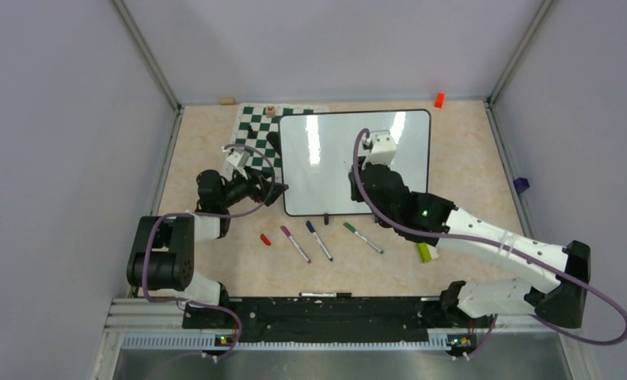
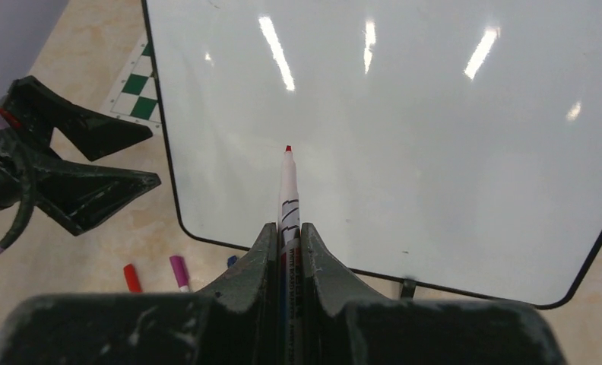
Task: Write a sentence on the whiteboard
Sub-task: Hold the whiteboard at the center of the board.
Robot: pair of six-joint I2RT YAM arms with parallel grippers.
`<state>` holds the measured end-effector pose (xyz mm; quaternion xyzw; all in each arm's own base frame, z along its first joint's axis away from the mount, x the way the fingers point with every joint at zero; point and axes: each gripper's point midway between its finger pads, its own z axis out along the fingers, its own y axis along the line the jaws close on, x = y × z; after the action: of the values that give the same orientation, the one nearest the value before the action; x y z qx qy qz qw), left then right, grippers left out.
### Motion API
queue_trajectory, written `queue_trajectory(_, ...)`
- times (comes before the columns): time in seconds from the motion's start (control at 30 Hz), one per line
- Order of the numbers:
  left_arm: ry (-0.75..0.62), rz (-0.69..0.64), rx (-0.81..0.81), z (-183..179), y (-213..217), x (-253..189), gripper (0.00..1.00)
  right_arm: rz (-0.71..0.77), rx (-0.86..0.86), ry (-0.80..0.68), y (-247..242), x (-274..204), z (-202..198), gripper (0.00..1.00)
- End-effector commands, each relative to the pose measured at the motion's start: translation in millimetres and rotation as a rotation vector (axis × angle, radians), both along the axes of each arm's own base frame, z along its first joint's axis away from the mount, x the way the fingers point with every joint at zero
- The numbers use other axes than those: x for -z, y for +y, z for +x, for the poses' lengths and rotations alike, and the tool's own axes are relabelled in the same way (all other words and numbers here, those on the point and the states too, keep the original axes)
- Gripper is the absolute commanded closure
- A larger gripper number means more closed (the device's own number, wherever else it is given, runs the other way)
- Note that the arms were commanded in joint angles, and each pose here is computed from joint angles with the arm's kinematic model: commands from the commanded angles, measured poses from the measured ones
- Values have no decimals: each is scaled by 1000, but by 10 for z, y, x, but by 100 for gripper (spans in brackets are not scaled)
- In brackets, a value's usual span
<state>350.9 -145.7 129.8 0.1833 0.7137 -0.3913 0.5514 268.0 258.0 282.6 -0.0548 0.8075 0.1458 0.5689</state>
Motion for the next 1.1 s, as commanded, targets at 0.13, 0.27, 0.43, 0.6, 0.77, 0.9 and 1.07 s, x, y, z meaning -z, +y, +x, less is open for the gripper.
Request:
queue_trajectory(0.13,-55,-4,28,71,-19,-132,1,-6,140,-92,-351,55,-16,100)
queue_trajectory(0.27,-62,-2,42,51,-33,-134,1,-20,35,-111,-292,96,-92,100)
queue_trajectory(0.43,-65,-4,78,27,-68,-130,3,-73,2,-69,-231,186,-78,100)
queue_trajectory(0.6,-57,-11,104,30,-97,-129,9,-96,-14,-57,-171,223,-60,100)
queue_trajectory(0.77,-39,-22,168,42,-155,-120,14,-103,-45,-66,-114,227,-58,100)
queue_trajectory(0.9,-40,-26,182,36,-168,-122,15,-128,-85,-22,-49,274,-99,100)
queue_trajectory(1.07,-30,-25,186,42,-174,-108,15,-118,-96,64,21,301,-160,100)
